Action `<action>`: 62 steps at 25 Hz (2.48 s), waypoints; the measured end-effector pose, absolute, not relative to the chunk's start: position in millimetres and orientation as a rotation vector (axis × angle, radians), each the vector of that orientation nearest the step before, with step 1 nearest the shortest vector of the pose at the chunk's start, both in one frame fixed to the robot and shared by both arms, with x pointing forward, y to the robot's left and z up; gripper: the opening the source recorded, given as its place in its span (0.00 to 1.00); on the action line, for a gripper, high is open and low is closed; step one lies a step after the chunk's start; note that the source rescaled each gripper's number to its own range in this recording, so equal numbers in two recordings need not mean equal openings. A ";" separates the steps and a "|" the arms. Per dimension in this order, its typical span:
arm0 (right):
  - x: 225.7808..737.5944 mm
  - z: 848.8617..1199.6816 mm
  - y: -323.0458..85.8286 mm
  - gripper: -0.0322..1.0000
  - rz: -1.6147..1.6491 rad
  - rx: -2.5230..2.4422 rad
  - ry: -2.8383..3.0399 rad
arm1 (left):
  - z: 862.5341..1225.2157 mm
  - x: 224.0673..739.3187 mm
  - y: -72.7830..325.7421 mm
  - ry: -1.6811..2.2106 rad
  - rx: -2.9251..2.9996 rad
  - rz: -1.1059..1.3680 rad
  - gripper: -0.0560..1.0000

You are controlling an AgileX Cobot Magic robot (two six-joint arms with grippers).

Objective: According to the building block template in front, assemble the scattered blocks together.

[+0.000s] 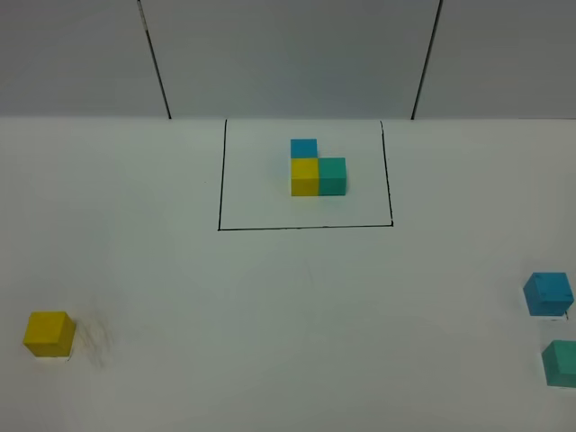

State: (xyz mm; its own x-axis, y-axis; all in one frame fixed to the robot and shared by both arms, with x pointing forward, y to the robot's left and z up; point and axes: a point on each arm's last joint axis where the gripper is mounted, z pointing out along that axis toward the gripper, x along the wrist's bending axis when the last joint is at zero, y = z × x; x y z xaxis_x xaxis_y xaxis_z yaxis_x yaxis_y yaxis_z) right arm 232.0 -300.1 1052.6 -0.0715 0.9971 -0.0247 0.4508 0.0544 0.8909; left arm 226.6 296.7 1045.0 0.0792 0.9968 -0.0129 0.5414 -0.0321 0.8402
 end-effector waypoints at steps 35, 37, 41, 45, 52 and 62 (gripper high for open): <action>232.0 1052.6 -300.1 0.74 0.966 1.482 1.617 | 1061.9 267.0 301.7 1.788 1.638 0.719 0.35; 232.0 1052.6 -300.1 0.74 0.966 1.482 1.617 | 1068.8 286.4 302.3 1.829 1.671 0.698 0.35; 232.0 1052.6 -300.1 0.74 0.966 1.482 1.617 | 1078.4 326.6 302.1 1.891 1.730 0.644 0.35; 232.0 1052.6 -300.1 0.74 0.966 1.482 1.617 | 1074.9 370.6 301.1 1.960 1.800 0.566 0.35; 232.0 1052.6 -300.1 0.74 0.966 1.482 1.617 | 1046.2 426.3 299.2 2.066 1.944 0.401 0.38; 232.0 1052.6 -300.1 0.74 0.966 1.482 1.617 | 1006.8 461.6 293.8 2.110 2.031 0.219 0.73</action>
State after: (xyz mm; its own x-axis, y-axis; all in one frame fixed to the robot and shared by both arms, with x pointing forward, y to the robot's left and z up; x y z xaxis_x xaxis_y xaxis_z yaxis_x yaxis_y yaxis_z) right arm 232.0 -300.1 1052.6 -0.0715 0.9971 -0.0247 0.4508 0.0544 0.8909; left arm 461.6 293.8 1006.8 -0.0329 0.9985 -0.0444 0.9682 0.0428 0.2465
